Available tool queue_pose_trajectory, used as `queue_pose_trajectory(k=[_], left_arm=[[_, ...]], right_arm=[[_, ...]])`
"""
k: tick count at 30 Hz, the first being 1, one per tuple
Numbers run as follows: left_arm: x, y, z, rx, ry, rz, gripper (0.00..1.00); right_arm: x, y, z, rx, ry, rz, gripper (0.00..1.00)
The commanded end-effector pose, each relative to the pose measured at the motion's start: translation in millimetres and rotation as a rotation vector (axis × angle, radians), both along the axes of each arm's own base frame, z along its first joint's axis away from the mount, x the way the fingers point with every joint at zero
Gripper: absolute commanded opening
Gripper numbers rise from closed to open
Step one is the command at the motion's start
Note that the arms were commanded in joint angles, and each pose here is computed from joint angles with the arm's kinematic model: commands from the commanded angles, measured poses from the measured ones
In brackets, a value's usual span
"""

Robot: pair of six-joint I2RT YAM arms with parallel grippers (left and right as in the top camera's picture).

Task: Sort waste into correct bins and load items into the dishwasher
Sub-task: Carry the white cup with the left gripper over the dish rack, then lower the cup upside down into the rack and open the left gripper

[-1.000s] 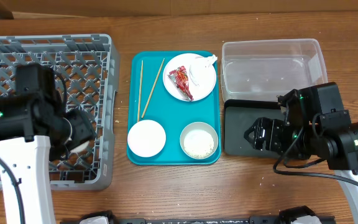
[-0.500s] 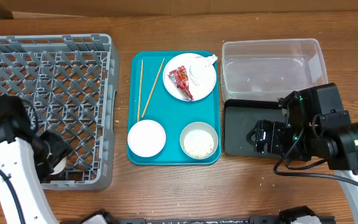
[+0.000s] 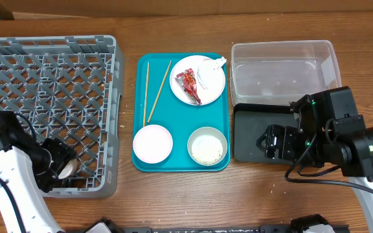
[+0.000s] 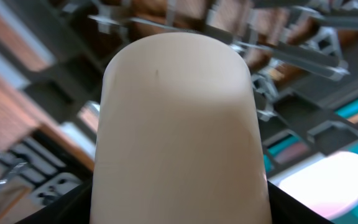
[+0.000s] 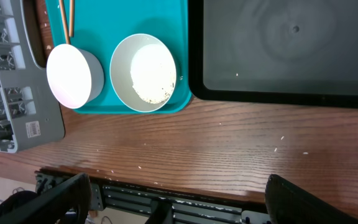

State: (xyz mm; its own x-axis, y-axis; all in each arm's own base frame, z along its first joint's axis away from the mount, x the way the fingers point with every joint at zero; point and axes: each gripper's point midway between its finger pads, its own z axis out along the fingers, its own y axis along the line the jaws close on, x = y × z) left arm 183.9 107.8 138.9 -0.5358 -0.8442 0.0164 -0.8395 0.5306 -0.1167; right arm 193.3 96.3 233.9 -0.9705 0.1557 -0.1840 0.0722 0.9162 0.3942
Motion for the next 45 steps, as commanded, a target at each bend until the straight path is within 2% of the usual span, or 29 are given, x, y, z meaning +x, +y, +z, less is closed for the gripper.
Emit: queue_pose_trajectory(k=[1,7,8,10,12,14,18,19,21,22,23,24,27,30,32,45], left_arm=[[7.7,-9.3,-0.2,-0.062,-0.046,-0.022,0.75],[-2.6,6.5,-4.5,0.016,0.012,0.021,0.76],[-1.2,5.5,-4.2,0.007,0.003,0.023,0.77],[7.2,-7.8,-1.8,-0.070,-0.048,0.014,0.87],[19.0,-24.5,4.4,-0.164,-0.127,-0.028,0.89],[29.8,-38.1,15.5,-0.232,-0.201,-0.085,1.00],[35.3,-34.4,33.8,-0.195,-0.230,-0.127,0.99],[35.5,-30.9,39.5,-0.168,-0.234,-0.153,0.83],[37.5,-28.6,43.3,-0.125,-0.241,-0.227,0.74],[35.6,-27.4,41.4,-0.099,-0.219,-0.252,0.65],[34.0,-27.2,39.3,-0.080,-0.197,-0.269,0.52],[33.3,-28.7,37.0,-0.063,-0.178,-0.295,0.43],[33.6,-36.4,30.7,-0.021,-0.133,-0.372,0.04],[24.1,-32.8,17.8,0.060,-0.031,-0.409,0.04],[12.5,-23.4,4.4,0.116,0.055,-0.330,0.04],[12.7,-9.4,0.7,0.175,0.071,-0.194,0.04]], right_arm=[[1.6,-0.4,3.7,-0.007,-0.025,0.008,0.91],[-0.4,-0.8,2.9,-0.009,-0.016,0.008,0.91],[-0.6,-0.9,2.9,-0.009,-0.015,0.008,0.91],[-0.5,-0.9,2.9,-0.009,-0.016,0.008,0.91],[-0.6,-0.9,2.9,-0.009,-0.015,0.008,0.91],[-0.4,-0.8,2.9,-0.009,-0.016,0.008,0.91],[0.5,-0.6,3.2,-0.008,-0.020,0.008,0.92],[1.1,-0.5,3.5,-0.007,-0.023,0.008,0.92],[1.9,-0.3,3.8,-0.006,-0.026,0.007,0.92],[2.2,-0.3,3.9,-0.006,-0.028,0.007,0.93],[3.1,-0.1,4.2,-0.005,-0.031,0.007,0.94],[3.8,0.1,4.5,-0.005,-0.035,0.007,0.95],[5.3,0.4,5.0,-0.003,-0.041,0.007,0.96],[5.1,0.4,5.0,-0.003,-0.041,0.007,0.96],[4.1,0.2,4.6,-0.004,-0.036,0.007,0.96],[3.3,-0.1,4.3,-0.006,-0.033,0.008,0.97]])
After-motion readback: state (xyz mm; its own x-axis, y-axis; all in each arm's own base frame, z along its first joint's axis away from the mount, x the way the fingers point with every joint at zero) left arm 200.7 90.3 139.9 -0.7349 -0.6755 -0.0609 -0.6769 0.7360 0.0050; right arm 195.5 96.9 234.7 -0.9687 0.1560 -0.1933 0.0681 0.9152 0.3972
